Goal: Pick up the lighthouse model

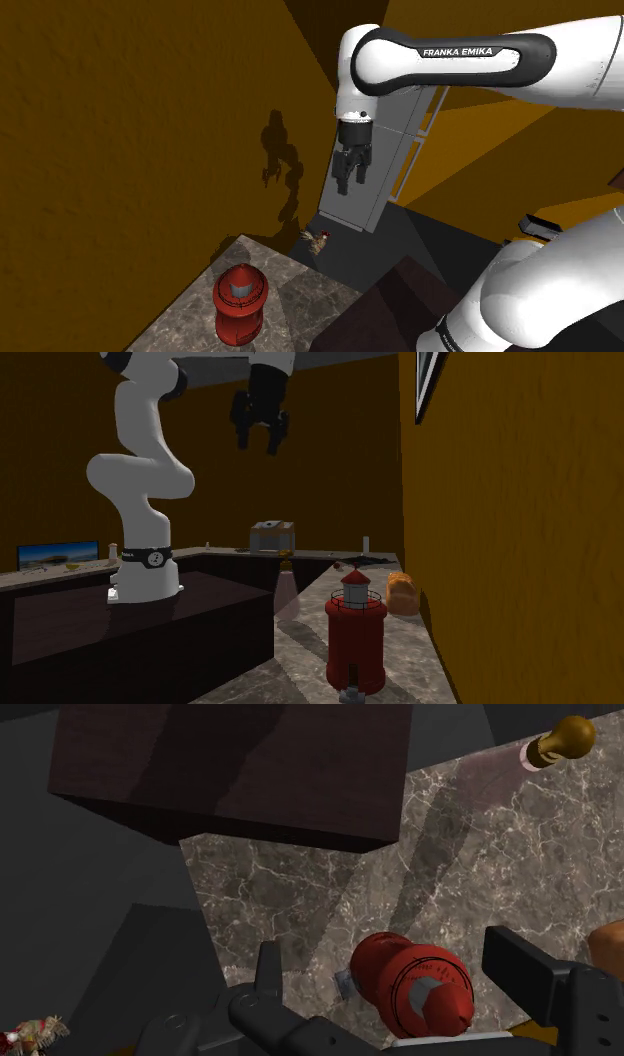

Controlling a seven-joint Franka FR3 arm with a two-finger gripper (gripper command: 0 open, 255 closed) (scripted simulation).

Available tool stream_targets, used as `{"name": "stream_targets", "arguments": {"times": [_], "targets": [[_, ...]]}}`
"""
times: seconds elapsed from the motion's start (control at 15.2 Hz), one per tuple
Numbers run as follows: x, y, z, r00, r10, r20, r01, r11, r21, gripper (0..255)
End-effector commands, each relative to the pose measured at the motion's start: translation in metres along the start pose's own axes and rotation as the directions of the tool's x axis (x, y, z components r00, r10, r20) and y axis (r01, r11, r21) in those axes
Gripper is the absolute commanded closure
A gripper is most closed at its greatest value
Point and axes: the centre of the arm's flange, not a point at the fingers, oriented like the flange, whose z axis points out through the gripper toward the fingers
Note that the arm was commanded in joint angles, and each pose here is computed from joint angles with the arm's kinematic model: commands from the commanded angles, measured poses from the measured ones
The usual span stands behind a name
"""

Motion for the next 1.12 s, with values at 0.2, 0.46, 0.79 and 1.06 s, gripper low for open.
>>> {"name": "stream_targets", "arguments": {"times": [0.2,0.46,0.79,1.06], "targets": [[0.067,-0.026,0.034,0.994,-0.007,0.105,0.004,1.000,0.028,0],[0.117,-0.047,0.065,0.982,-0.015,0.187,0.006,0.999,0.051,0],[0.175,-0.074,0.108,0.958,-0.028,0.287,0.005,0.997,0.079,0],[0.218,-0.098,0.147,0.931,-0.040,0.364,0.003,0.995,0.101,0]]}}
